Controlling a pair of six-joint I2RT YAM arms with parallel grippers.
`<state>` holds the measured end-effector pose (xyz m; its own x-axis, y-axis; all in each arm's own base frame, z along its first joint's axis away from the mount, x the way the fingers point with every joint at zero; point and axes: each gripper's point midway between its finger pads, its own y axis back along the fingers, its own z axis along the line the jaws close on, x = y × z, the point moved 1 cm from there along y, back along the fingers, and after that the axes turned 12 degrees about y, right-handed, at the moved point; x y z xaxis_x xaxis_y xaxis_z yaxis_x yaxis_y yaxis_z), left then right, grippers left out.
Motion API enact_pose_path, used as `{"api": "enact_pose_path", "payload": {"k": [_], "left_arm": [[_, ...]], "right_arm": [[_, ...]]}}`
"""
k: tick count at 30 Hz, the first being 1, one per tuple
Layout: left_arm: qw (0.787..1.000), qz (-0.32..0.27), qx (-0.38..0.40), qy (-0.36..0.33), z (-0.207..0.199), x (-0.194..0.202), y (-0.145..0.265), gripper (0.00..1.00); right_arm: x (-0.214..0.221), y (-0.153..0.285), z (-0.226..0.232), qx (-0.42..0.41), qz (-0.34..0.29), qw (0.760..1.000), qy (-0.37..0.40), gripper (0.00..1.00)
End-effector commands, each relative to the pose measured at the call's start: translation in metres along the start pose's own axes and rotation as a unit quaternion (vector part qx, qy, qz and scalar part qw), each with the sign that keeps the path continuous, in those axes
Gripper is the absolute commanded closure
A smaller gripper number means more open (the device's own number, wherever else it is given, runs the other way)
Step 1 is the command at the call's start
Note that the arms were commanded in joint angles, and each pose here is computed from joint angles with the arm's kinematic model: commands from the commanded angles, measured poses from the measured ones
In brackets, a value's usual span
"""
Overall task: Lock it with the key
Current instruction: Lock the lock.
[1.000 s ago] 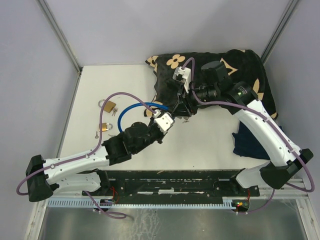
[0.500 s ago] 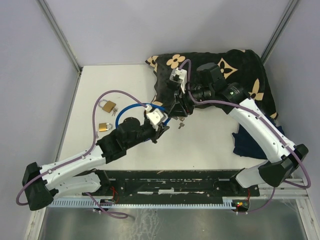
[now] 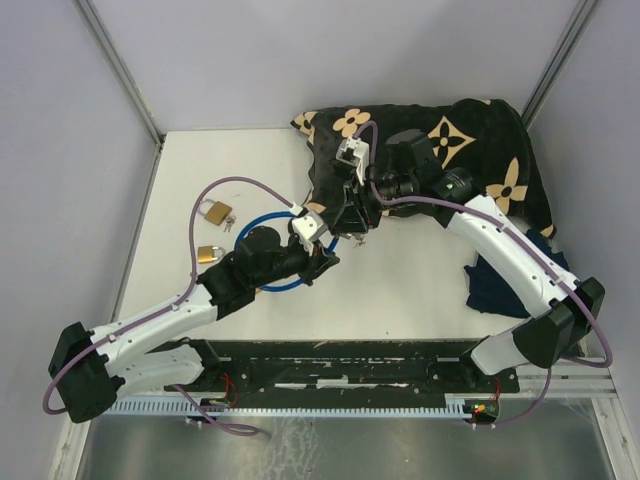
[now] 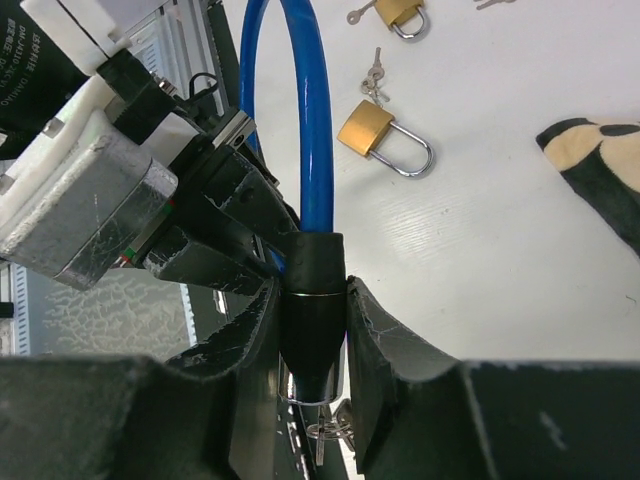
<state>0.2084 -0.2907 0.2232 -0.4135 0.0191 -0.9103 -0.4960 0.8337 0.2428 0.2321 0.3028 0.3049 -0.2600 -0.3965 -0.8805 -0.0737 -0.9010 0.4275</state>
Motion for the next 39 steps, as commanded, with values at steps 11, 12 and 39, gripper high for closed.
{"api": "enact_pose_path", "payload": {"k": [11, 12, 39], "left_arm": [[0.985, -0.150, 0.020, -0.080, -0.012, -0.070, 0.016, 0.97], [0.986, -0.148, 0.018, -0.080, -0.010, -0.067, 0.016, 0.97], [0.986, -0.149, 0.001, -0.079, -0.007, -0.076, 0.014, 0.97]], "right_arm": [[-0.042, 0.049, 0.017, -0.039, -0.045, 0.998, -0.014, 0.50], [-0.050, 0.057, 0.017, -0.036, -0.056, 0.998, -0.004, 0.44], [-0.032, 0.026, 0.010, 0.009, 0.028, 0.999, 0.016, 0.80]]}}
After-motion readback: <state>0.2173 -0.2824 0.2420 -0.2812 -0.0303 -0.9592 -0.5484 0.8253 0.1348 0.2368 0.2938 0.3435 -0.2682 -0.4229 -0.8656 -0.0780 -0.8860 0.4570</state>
